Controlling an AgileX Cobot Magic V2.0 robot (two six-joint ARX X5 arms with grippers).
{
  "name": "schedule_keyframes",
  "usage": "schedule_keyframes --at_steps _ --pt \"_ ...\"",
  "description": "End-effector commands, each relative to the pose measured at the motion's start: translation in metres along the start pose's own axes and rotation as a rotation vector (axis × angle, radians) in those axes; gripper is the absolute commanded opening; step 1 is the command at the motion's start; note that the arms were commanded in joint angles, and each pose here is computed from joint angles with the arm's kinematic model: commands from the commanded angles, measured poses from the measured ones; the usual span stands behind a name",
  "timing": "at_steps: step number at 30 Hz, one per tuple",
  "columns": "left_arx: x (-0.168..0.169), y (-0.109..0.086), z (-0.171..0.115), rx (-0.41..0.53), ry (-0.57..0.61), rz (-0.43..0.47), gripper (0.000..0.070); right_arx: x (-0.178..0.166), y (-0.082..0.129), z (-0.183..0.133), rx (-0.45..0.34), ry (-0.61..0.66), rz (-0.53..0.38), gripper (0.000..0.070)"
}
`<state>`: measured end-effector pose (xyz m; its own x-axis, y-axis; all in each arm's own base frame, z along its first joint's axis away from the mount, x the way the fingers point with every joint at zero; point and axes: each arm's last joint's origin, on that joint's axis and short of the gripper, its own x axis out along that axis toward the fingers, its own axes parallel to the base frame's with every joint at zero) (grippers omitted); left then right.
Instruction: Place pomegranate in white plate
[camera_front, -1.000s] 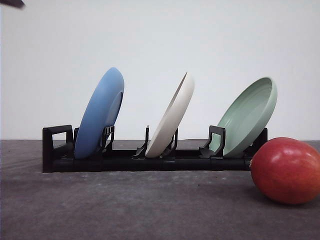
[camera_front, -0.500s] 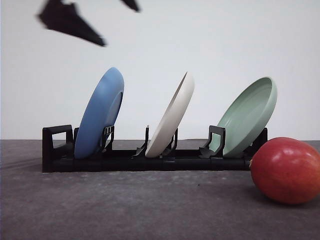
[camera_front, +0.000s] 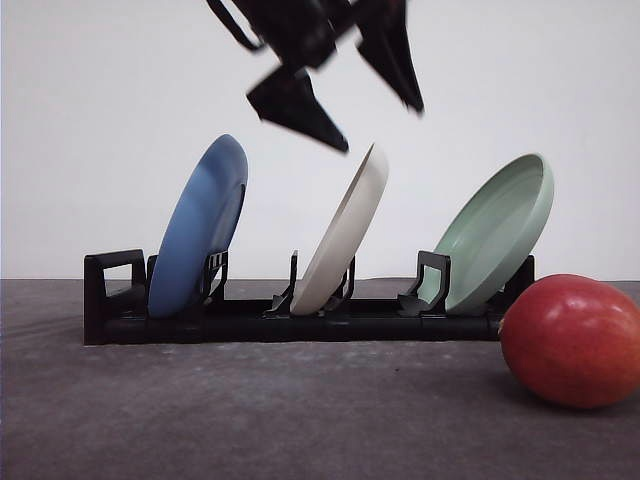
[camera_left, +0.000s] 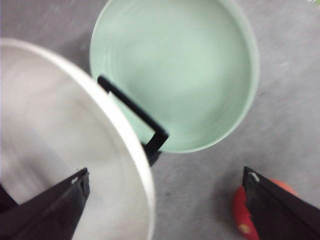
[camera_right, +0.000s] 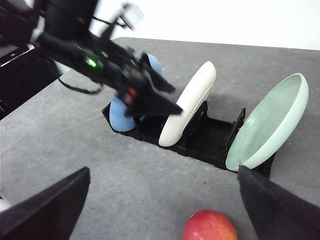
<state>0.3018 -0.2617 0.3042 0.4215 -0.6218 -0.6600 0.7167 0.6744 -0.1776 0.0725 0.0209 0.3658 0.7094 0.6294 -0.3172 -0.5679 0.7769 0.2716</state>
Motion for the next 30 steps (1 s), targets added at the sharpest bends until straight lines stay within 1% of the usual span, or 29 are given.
schedule_keyframes --at_steps 1,7,8,9,10,14,15,16,25,30 --pt "0.009 -0.004 0.004 0.028 -0.005 0.019 0.0596 -0.002 0.002 0.004 -0.001 -0.016 0.001 0.0601" --pt "0.029 -0.005 -0.004 0.029 0.038 0.037 0.0589 -0.002 0.002 0.004 -0.001 -0.016 0.001 0.0601" --pt "0.031 -0.004 -0.005 0.028 0.045 0.037 0.0579 -0.002 0.002 0.004 -0.001 -0.016 0.001 0.0601" --pt "0.032 -0.004 -0.006 0.027 0.051 0.038 0.0542 -0.002 0.002 0.004 -0.001 -0.016 0.001 0.0601" --pt "0.034 -0.004 -0.007 0.026 0.058 0.038 0.0487 -0.002 0.002 0.004 -0.001 -0.016 0.001 0.0601" --pt "0.034 -0.005 -0.008 0.027 0.069 0.035 0.0113 -0.002 0.002 0.004 -0.001 -0.016 0.001 0.0601" --pt "0.034 -0.005 -0.008 0.027 0.068 0.034 0.0047 -0.002 0.002 0.004 -0.001 -0.016 0.001 0.0601" --pt "0.034 -0.006 -0.007 0.027 0.067 0.034 0.0 -0.002 0.002 0.004 -0.001 -0.016 0.001 0.0601" --pt "0.032 -0.01 -0.005 0.032 0.058 0.027 0.0 -0.002 0.002 0.004 0.0 -0.015 0.001 0.0601" --pt "0.017 -0.013 0.0 0.033 0.026 0.024 0.0 -0.002 0.002 0.004 0.0 -0.015 0.001 0.0601"
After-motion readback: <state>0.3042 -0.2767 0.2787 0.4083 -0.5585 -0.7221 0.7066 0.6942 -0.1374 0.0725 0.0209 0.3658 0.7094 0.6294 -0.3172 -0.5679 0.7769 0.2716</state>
